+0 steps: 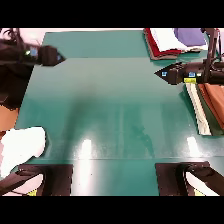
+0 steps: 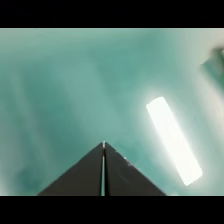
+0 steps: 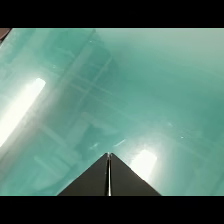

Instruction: Fold the shirts.

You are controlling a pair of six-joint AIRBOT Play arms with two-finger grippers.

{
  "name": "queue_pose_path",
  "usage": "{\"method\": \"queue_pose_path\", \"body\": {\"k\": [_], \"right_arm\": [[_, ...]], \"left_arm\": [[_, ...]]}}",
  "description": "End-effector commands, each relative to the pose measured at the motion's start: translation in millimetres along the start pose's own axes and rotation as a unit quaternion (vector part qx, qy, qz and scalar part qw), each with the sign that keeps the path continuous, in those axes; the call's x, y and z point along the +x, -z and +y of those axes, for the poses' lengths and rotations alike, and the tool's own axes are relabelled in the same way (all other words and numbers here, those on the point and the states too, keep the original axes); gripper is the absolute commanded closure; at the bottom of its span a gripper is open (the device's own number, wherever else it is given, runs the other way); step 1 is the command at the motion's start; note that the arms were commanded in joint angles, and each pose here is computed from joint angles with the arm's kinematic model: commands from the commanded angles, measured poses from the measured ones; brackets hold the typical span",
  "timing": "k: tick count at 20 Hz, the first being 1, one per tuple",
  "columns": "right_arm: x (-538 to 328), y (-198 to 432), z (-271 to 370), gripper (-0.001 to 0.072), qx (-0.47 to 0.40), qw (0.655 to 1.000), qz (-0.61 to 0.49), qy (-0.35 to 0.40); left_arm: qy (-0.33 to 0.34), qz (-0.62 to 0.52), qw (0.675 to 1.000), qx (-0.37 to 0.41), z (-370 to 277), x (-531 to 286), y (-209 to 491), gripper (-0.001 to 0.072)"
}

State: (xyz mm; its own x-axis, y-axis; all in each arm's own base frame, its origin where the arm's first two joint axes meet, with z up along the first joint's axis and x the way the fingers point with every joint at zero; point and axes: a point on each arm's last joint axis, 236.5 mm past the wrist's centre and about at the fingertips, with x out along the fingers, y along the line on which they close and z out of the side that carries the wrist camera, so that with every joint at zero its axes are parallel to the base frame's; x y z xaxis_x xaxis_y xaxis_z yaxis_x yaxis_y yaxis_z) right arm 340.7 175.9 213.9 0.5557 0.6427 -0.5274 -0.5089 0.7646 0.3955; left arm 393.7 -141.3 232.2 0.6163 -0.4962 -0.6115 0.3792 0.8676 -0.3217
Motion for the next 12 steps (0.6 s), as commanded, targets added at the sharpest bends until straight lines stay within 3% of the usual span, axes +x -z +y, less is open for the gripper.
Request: {"method": "queue_pose_path", "body": {"k": [1, 3, 6, 7, 8, 12], "right_arm": [[0, 0, 1, 0.0695, 0.0, 1.0, 0.0, 0.0], [0, -1, 0, 0.0696, 0.0, 1.0, -0.001, 0.0], [0, -3, 0, 0.0695, 0.0, 1.0, -0.005, 0.001], [0, -3, 0, 0.0696, 0.0, 1.0, -0.005, 0.001], [0, -2, 0, 0.0696, 0.0, 1.0, -0.005, 0.001], [0, -2, 0, 0.0696, 0.0, 1.0, -0.004, 0.001]], "left_arm": [[-0.177, 0.104, 0.979, 0.0, 78, -63, 74, 0.0688], [-0.281, 0.14, 0.949, -0.021, 122, -106, 124, 0.0687], [-0.338, 0.206, 0.916, -0.068, 155, -128, 207, 0.0667], [-0.34, 0.231, 0.907, -0.088, 162, -124, 235, 0.0386], [-0.339, 0.258, 0.899, -0.104, 168, -117, 262, 0.0151], [-0.335, 0.313, 0.88, -0.125, 184, -88, 333, 0.0158]]}}
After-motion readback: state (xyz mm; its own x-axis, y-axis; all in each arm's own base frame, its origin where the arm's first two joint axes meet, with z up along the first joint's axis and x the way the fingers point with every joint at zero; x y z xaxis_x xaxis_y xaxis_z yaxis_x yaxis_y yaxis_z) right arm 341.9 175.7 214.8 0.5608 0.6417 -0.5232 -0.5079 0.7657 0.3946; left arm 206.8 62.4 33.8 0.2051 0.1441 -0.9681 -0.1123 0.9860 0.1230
